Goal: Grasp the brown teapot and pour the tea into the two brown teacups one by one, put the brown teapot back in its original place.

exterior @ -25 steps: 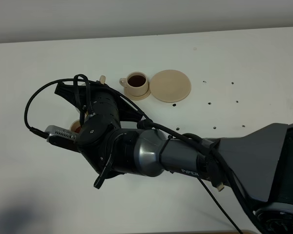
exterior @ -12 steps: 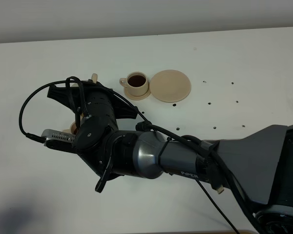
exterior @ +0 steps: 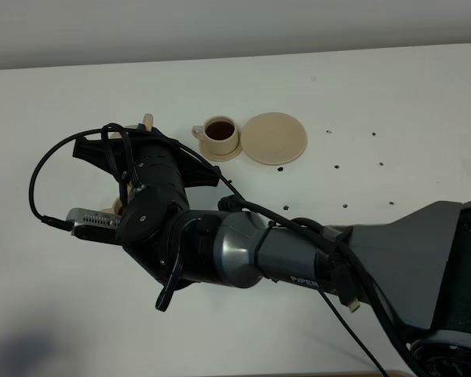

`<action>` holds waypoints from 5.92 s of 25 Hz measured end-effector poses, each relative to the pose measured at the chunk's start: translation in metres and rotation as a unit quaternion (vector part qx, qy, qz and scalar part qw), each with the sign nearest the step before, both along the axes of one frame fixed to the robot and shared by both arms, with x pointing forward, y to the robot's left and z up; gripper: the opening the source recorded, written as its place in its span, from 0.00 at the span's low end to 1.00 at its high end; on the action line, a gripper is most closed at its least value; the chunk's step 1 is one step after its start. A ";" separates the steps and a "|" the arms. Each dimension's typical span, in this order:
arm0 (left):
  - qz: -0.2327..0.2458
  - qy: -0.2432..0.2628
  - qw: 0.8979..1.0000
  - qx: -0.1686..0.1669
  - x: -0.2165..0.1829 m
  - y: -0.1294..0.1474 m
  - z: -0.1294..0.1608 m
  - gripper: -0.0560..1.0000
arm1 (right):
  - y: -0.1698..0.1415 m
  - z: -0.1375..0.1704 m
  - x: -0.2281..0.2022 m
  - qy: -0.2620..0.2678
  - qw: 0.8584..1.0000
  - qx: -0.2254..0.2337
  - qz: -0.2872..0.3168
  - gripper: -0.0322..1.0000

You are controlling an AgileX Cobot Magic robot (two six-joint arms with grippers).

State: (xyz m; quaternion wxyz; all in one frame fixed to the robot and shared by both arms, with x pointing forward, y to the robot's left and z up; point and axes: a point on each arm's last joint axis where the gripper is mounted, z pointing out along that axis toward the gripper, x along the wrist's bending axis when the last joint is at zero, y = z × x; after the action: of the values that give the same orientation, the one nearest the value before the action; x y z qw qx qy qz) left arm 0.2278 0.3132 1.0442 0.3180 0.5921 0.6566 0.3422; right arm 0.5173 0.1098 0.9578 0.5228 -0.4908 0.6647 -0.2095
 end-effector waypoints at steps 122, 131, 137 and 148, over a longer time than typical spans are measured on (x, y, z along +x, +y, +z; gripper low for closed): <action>0.000 0.000 1.000 0.000 0.000 0.000 0.000 0.46 | -0.193 -0.033 0.135 0.353 0.350 0.623 -0.604 0.12; 0.000 0.000 1.000 0.000 0.000 0.000 0.000 0.46 | -0.193 -0.033 0.135 0.353 0.350 0.622 -0.606 0.12; 0.000 0.000 1.000 0.000 0.000 0.000 0.000 0.46 | -0.192 -0.035 0.136 0.353 0.343 0.625 -0.606 0.18; 0.000 0.000 1.000 0.000 0.000 0.000 0.000 0.46 | -0.194 -0.030 0.130 0.353 0.332 0.610 -0.627 0.46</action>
State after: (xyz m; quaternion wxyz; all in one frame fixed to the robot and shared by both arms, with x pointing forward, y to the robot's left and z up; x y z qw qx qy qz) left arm 0.2278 0.3132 1.0442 0.3179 0.5924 0.6564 0.3423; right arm 0.6470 -0.0844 0.9280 0.1067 0.4985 0.8409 0.1816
